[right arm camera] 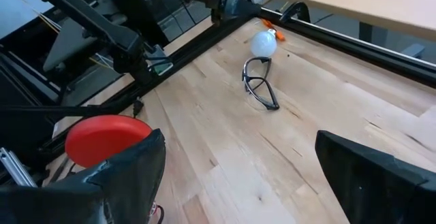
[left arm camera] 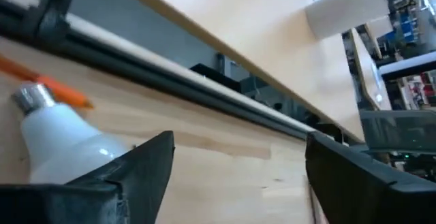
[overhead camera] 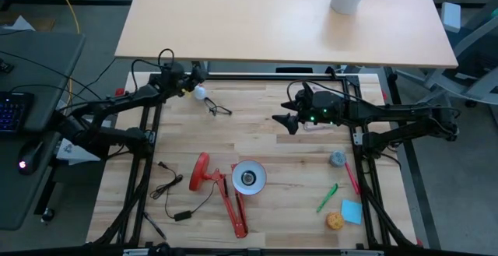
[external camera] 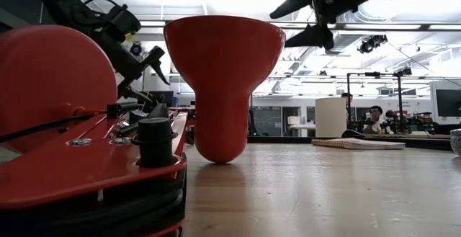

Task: Screw lightbulb
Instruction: Insert the lightbulb into the lamp

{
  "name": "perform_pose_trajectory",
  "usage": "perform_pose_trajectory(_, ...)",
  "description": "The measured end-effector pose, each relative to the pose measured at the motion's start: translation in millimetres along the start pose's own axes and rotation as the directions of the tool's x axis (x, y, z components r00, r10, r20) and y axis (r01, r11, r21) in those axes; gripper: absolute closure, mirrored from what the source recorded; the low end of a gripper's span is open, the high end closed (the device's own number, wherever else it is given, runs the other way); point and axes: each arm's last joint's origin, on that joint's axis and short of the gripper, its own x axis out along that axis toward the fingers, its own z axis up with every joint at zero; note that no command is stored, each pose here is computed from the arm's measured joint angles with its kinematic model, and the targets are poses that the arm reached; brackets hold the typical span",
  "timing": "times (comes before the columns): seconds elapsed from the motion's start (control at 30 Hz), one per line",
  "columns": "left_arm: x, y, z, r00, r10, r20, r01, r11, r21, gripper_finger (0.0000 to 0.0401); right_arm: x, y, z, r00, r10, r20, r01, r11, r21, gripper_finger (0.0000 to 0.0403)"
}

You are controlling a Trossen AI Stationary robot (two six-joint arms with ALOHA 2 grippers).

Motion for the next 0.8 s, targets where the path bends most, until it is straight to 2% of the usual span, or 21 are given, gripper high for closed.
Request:
perform_pose_trajectory(0.23, 1, 4, 1, 0.986, 0.155, -0.065, -0.151, 0.987, 0.063, 0.0085, 0, -1, 0, 1.000, -0.013, 0.004, 0.013, 1.000, -0.004, 0.0036)
perform_pose_trajectory(0.47, 16, 3, 5, 0.935, 0.343, -0.090, -0.335, 0.938, 0.095, 0.0084, 0, -5, 1, 0.999, -0.050, 0.010, 0.050, 0.999, 0.005, 0.0036)
perform_pose_trajectory(0.6, 34, 7, 2, 0.883, 0.443, -0.156, -0.434, 0.896, 0.090, 0.0084, 1, -7, 2, 0.998, -0.062, 0.010, 0.062, 0.997, 0.036, 0.0036)
perform_pose_trajectory(0.67, 42, 10, 0, 0.860, 0.476, -0.185, -0.469, 0.879, 0.081, 0.0084, 1, -8, 2, 0.998, -0.063, 0.010, 0.063, 0.997, 0.036, 0.0036)
perform_pose_trajectory(0.8, 54, 10, 0, 0.844, 0.497, -0.202, -0.494, 0.867, 0.069, 0.0084, 1, -8, 2, 0.998, -0.064, 0.008, 0.063, 0.997, 0.038, 0.0036)
